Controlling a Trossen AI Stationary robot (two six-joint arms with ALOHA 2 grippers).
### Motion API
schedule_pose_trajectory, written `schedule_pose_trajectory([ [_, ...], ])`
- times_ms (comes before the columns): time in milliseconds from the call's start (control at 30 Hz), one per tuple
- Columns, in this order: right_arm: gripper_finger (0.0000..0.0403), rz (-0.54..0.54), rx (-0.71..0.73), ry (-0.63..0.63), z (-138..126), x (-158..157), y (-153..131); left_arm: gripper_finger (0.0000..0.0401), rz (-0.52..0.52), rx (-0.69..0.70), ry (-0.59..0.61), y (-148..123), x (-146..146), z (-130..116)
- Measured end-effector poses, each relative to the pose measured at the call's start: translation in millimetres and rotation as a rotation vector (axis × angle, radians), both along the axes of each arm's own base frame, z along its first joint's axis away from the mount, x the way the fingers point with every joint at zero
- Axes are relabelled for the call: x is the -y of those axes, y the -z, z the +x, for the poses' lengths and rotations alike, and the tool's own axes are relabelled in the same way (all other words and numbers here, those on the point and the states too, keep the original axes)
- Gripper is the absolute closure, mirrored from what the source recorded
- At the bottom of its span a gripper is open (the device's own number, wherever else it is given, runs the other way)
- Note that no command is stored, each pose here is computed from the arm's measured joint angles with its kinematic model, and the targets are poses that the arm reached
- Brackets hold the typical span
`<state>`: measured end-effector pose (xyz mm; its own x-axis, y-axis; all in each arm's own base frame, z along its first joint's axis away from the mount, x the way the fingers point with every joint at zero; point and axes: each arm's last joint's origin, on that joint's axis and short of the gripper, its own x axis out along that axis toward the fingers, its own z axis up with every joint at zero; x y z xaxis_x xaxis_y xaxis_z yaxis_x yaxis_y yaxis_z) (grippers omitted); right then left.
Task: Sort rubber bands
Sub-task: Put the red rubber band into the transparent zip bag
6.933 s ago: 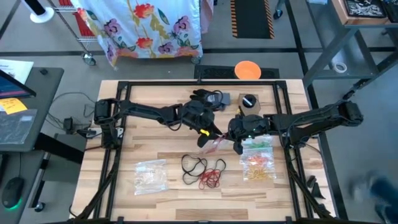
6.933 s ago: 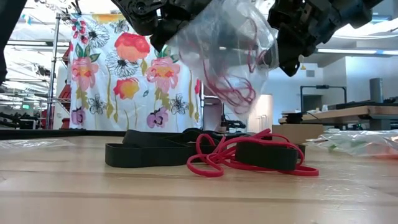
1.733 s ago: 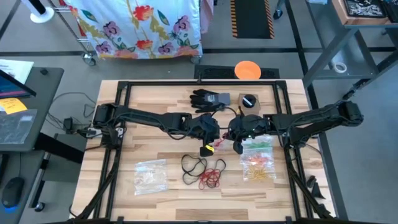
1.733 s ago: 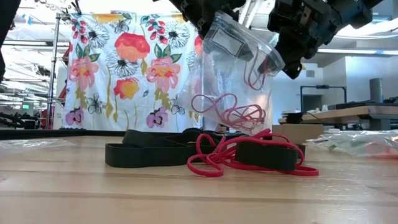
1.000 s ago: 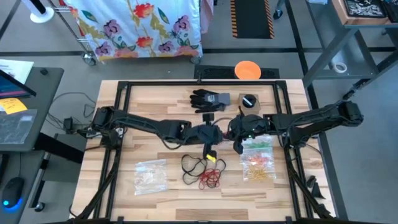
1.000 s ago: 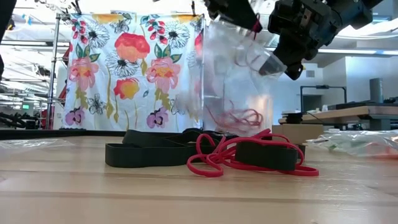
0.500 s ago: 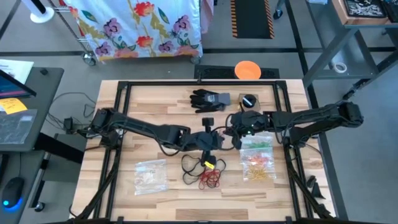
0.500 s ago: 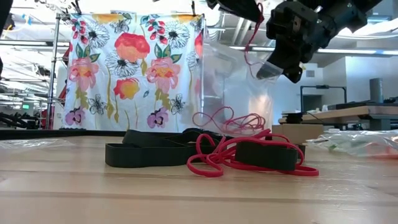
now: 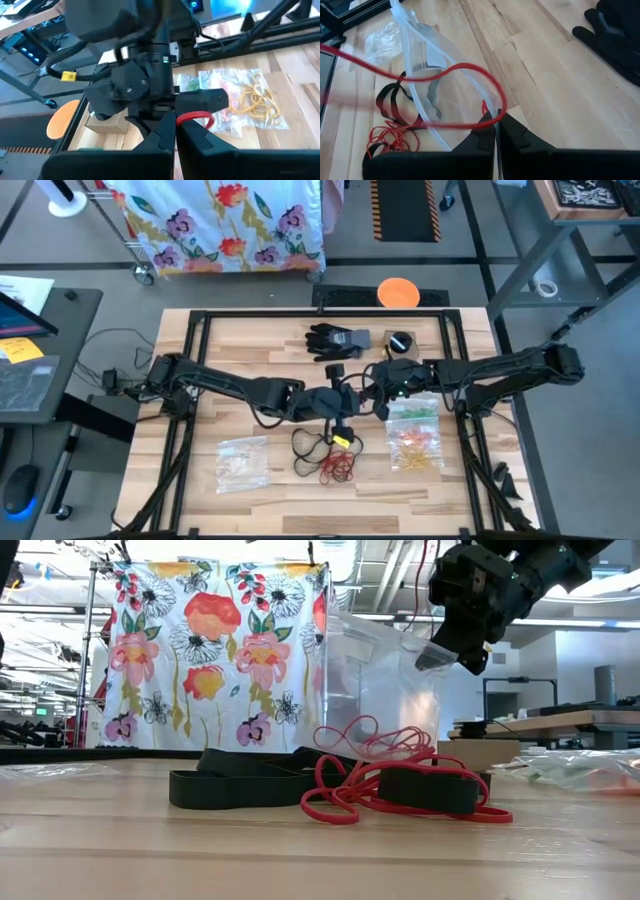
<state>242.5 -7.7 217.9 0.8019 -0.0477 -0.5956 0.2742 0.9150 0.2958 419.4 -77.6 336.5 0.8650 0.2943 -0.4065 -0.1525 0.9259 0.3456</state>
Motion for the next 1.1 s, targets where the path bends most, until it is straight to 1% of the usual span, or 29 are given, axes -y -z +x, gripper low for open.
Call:
schedule_pose_trajectory([
  [167,0.0391,0.000,0.000,0.000,0.1,0.0,0.0,0.0401,-0.045,0.060,-0.028,-13.8,-0.1,0.7],
  [500,0.0391,0.000,0.000,0.000,0.0,0.0,0.0,0.0401,-0.079,0.089,-0.031,-21.9,3.7,-0.1],
  [700,0.0391,0.000,0.000,0.000,0.0,0.0,0.0,0.0401,-0.075,0.062,-0.049,-19.3,-1.5,-0.3],
  [900,0.0391,0.000,-0.001,-0.001,0.0,0.0,0.0,0.0401,-0.022,0.028,-0.160,-16.0,-19.9,-0.4],
  [1100,0.0391,0.000,-0.007,-0.001,-0.4,0.0,0.5,0.0401,-0.050,-0.020,-0.203,-10.5,-31.1,-2.1],
])
